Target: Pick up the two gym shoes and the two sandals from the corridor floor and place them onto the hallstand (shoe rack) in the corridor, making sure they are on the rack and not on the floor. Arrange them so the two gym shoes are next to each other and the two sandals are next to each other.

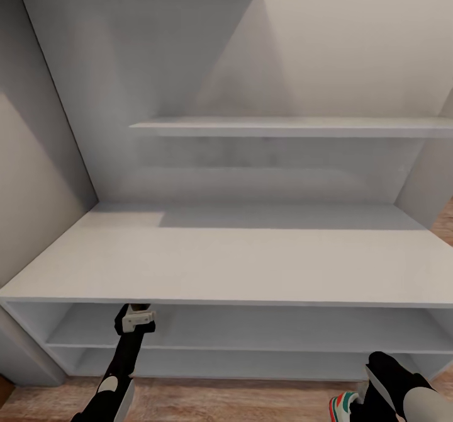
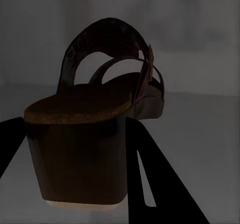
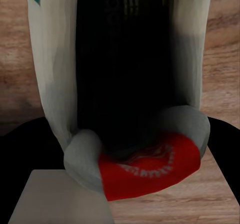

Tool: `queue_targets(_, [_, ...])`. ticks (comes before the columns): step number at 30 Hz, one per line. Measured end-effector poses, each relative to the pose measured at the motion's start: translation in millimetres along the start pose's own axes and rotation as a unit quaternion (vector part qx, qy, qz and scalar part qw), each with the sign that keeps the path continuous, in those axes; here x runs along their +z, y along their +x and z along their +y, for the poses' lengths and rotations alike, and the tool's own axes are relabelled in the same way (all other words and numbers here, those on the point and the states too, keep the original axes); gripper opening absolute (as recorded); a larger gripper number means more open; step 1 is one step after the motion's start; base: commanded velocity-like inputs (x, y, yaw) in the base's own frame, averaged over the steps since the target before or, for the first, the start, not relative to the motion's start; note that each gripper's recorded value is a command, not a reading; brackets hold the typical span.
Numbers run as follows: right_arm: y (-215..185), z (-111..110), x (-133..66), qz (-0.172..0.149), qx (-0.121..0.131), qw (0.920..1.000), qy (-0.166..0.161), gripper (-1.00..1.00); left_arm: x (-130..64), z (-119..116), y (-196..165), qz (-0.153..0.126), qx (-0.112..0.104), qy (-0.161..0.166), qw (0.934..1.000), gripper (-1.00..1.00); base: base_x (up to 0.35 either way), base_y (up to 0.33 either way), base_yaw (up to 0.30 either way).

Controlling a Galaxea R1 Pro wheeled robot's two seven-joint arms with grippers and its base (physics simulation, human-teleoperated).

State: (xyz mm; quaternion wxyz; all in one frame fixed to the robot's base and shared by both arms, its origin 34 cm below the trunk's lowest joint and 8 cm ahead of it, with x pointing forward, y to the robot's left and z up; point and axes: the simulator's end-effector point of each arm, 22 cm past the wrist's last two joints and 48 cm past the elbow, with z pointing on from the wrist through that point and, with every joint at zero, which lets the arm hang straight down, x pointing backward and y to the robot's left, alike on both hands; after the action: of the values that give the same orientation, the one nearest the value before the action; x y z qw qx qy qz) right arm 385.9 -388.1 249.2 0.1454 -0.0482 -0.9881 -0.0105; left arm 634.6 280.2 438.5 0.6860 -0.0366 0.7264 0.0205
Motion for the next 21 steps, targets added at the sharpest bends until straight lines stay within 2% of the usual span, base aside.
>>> queue_targets(21, [0.0, 0.0, 0.0, 0.000, 0.000, 1.0000, 0.000, -1.00, 0.0, -0.1, 0.0, 0.000, 0.000, 0.000, 1.0000, -1.00, 0.008, 0.000, 0.000])
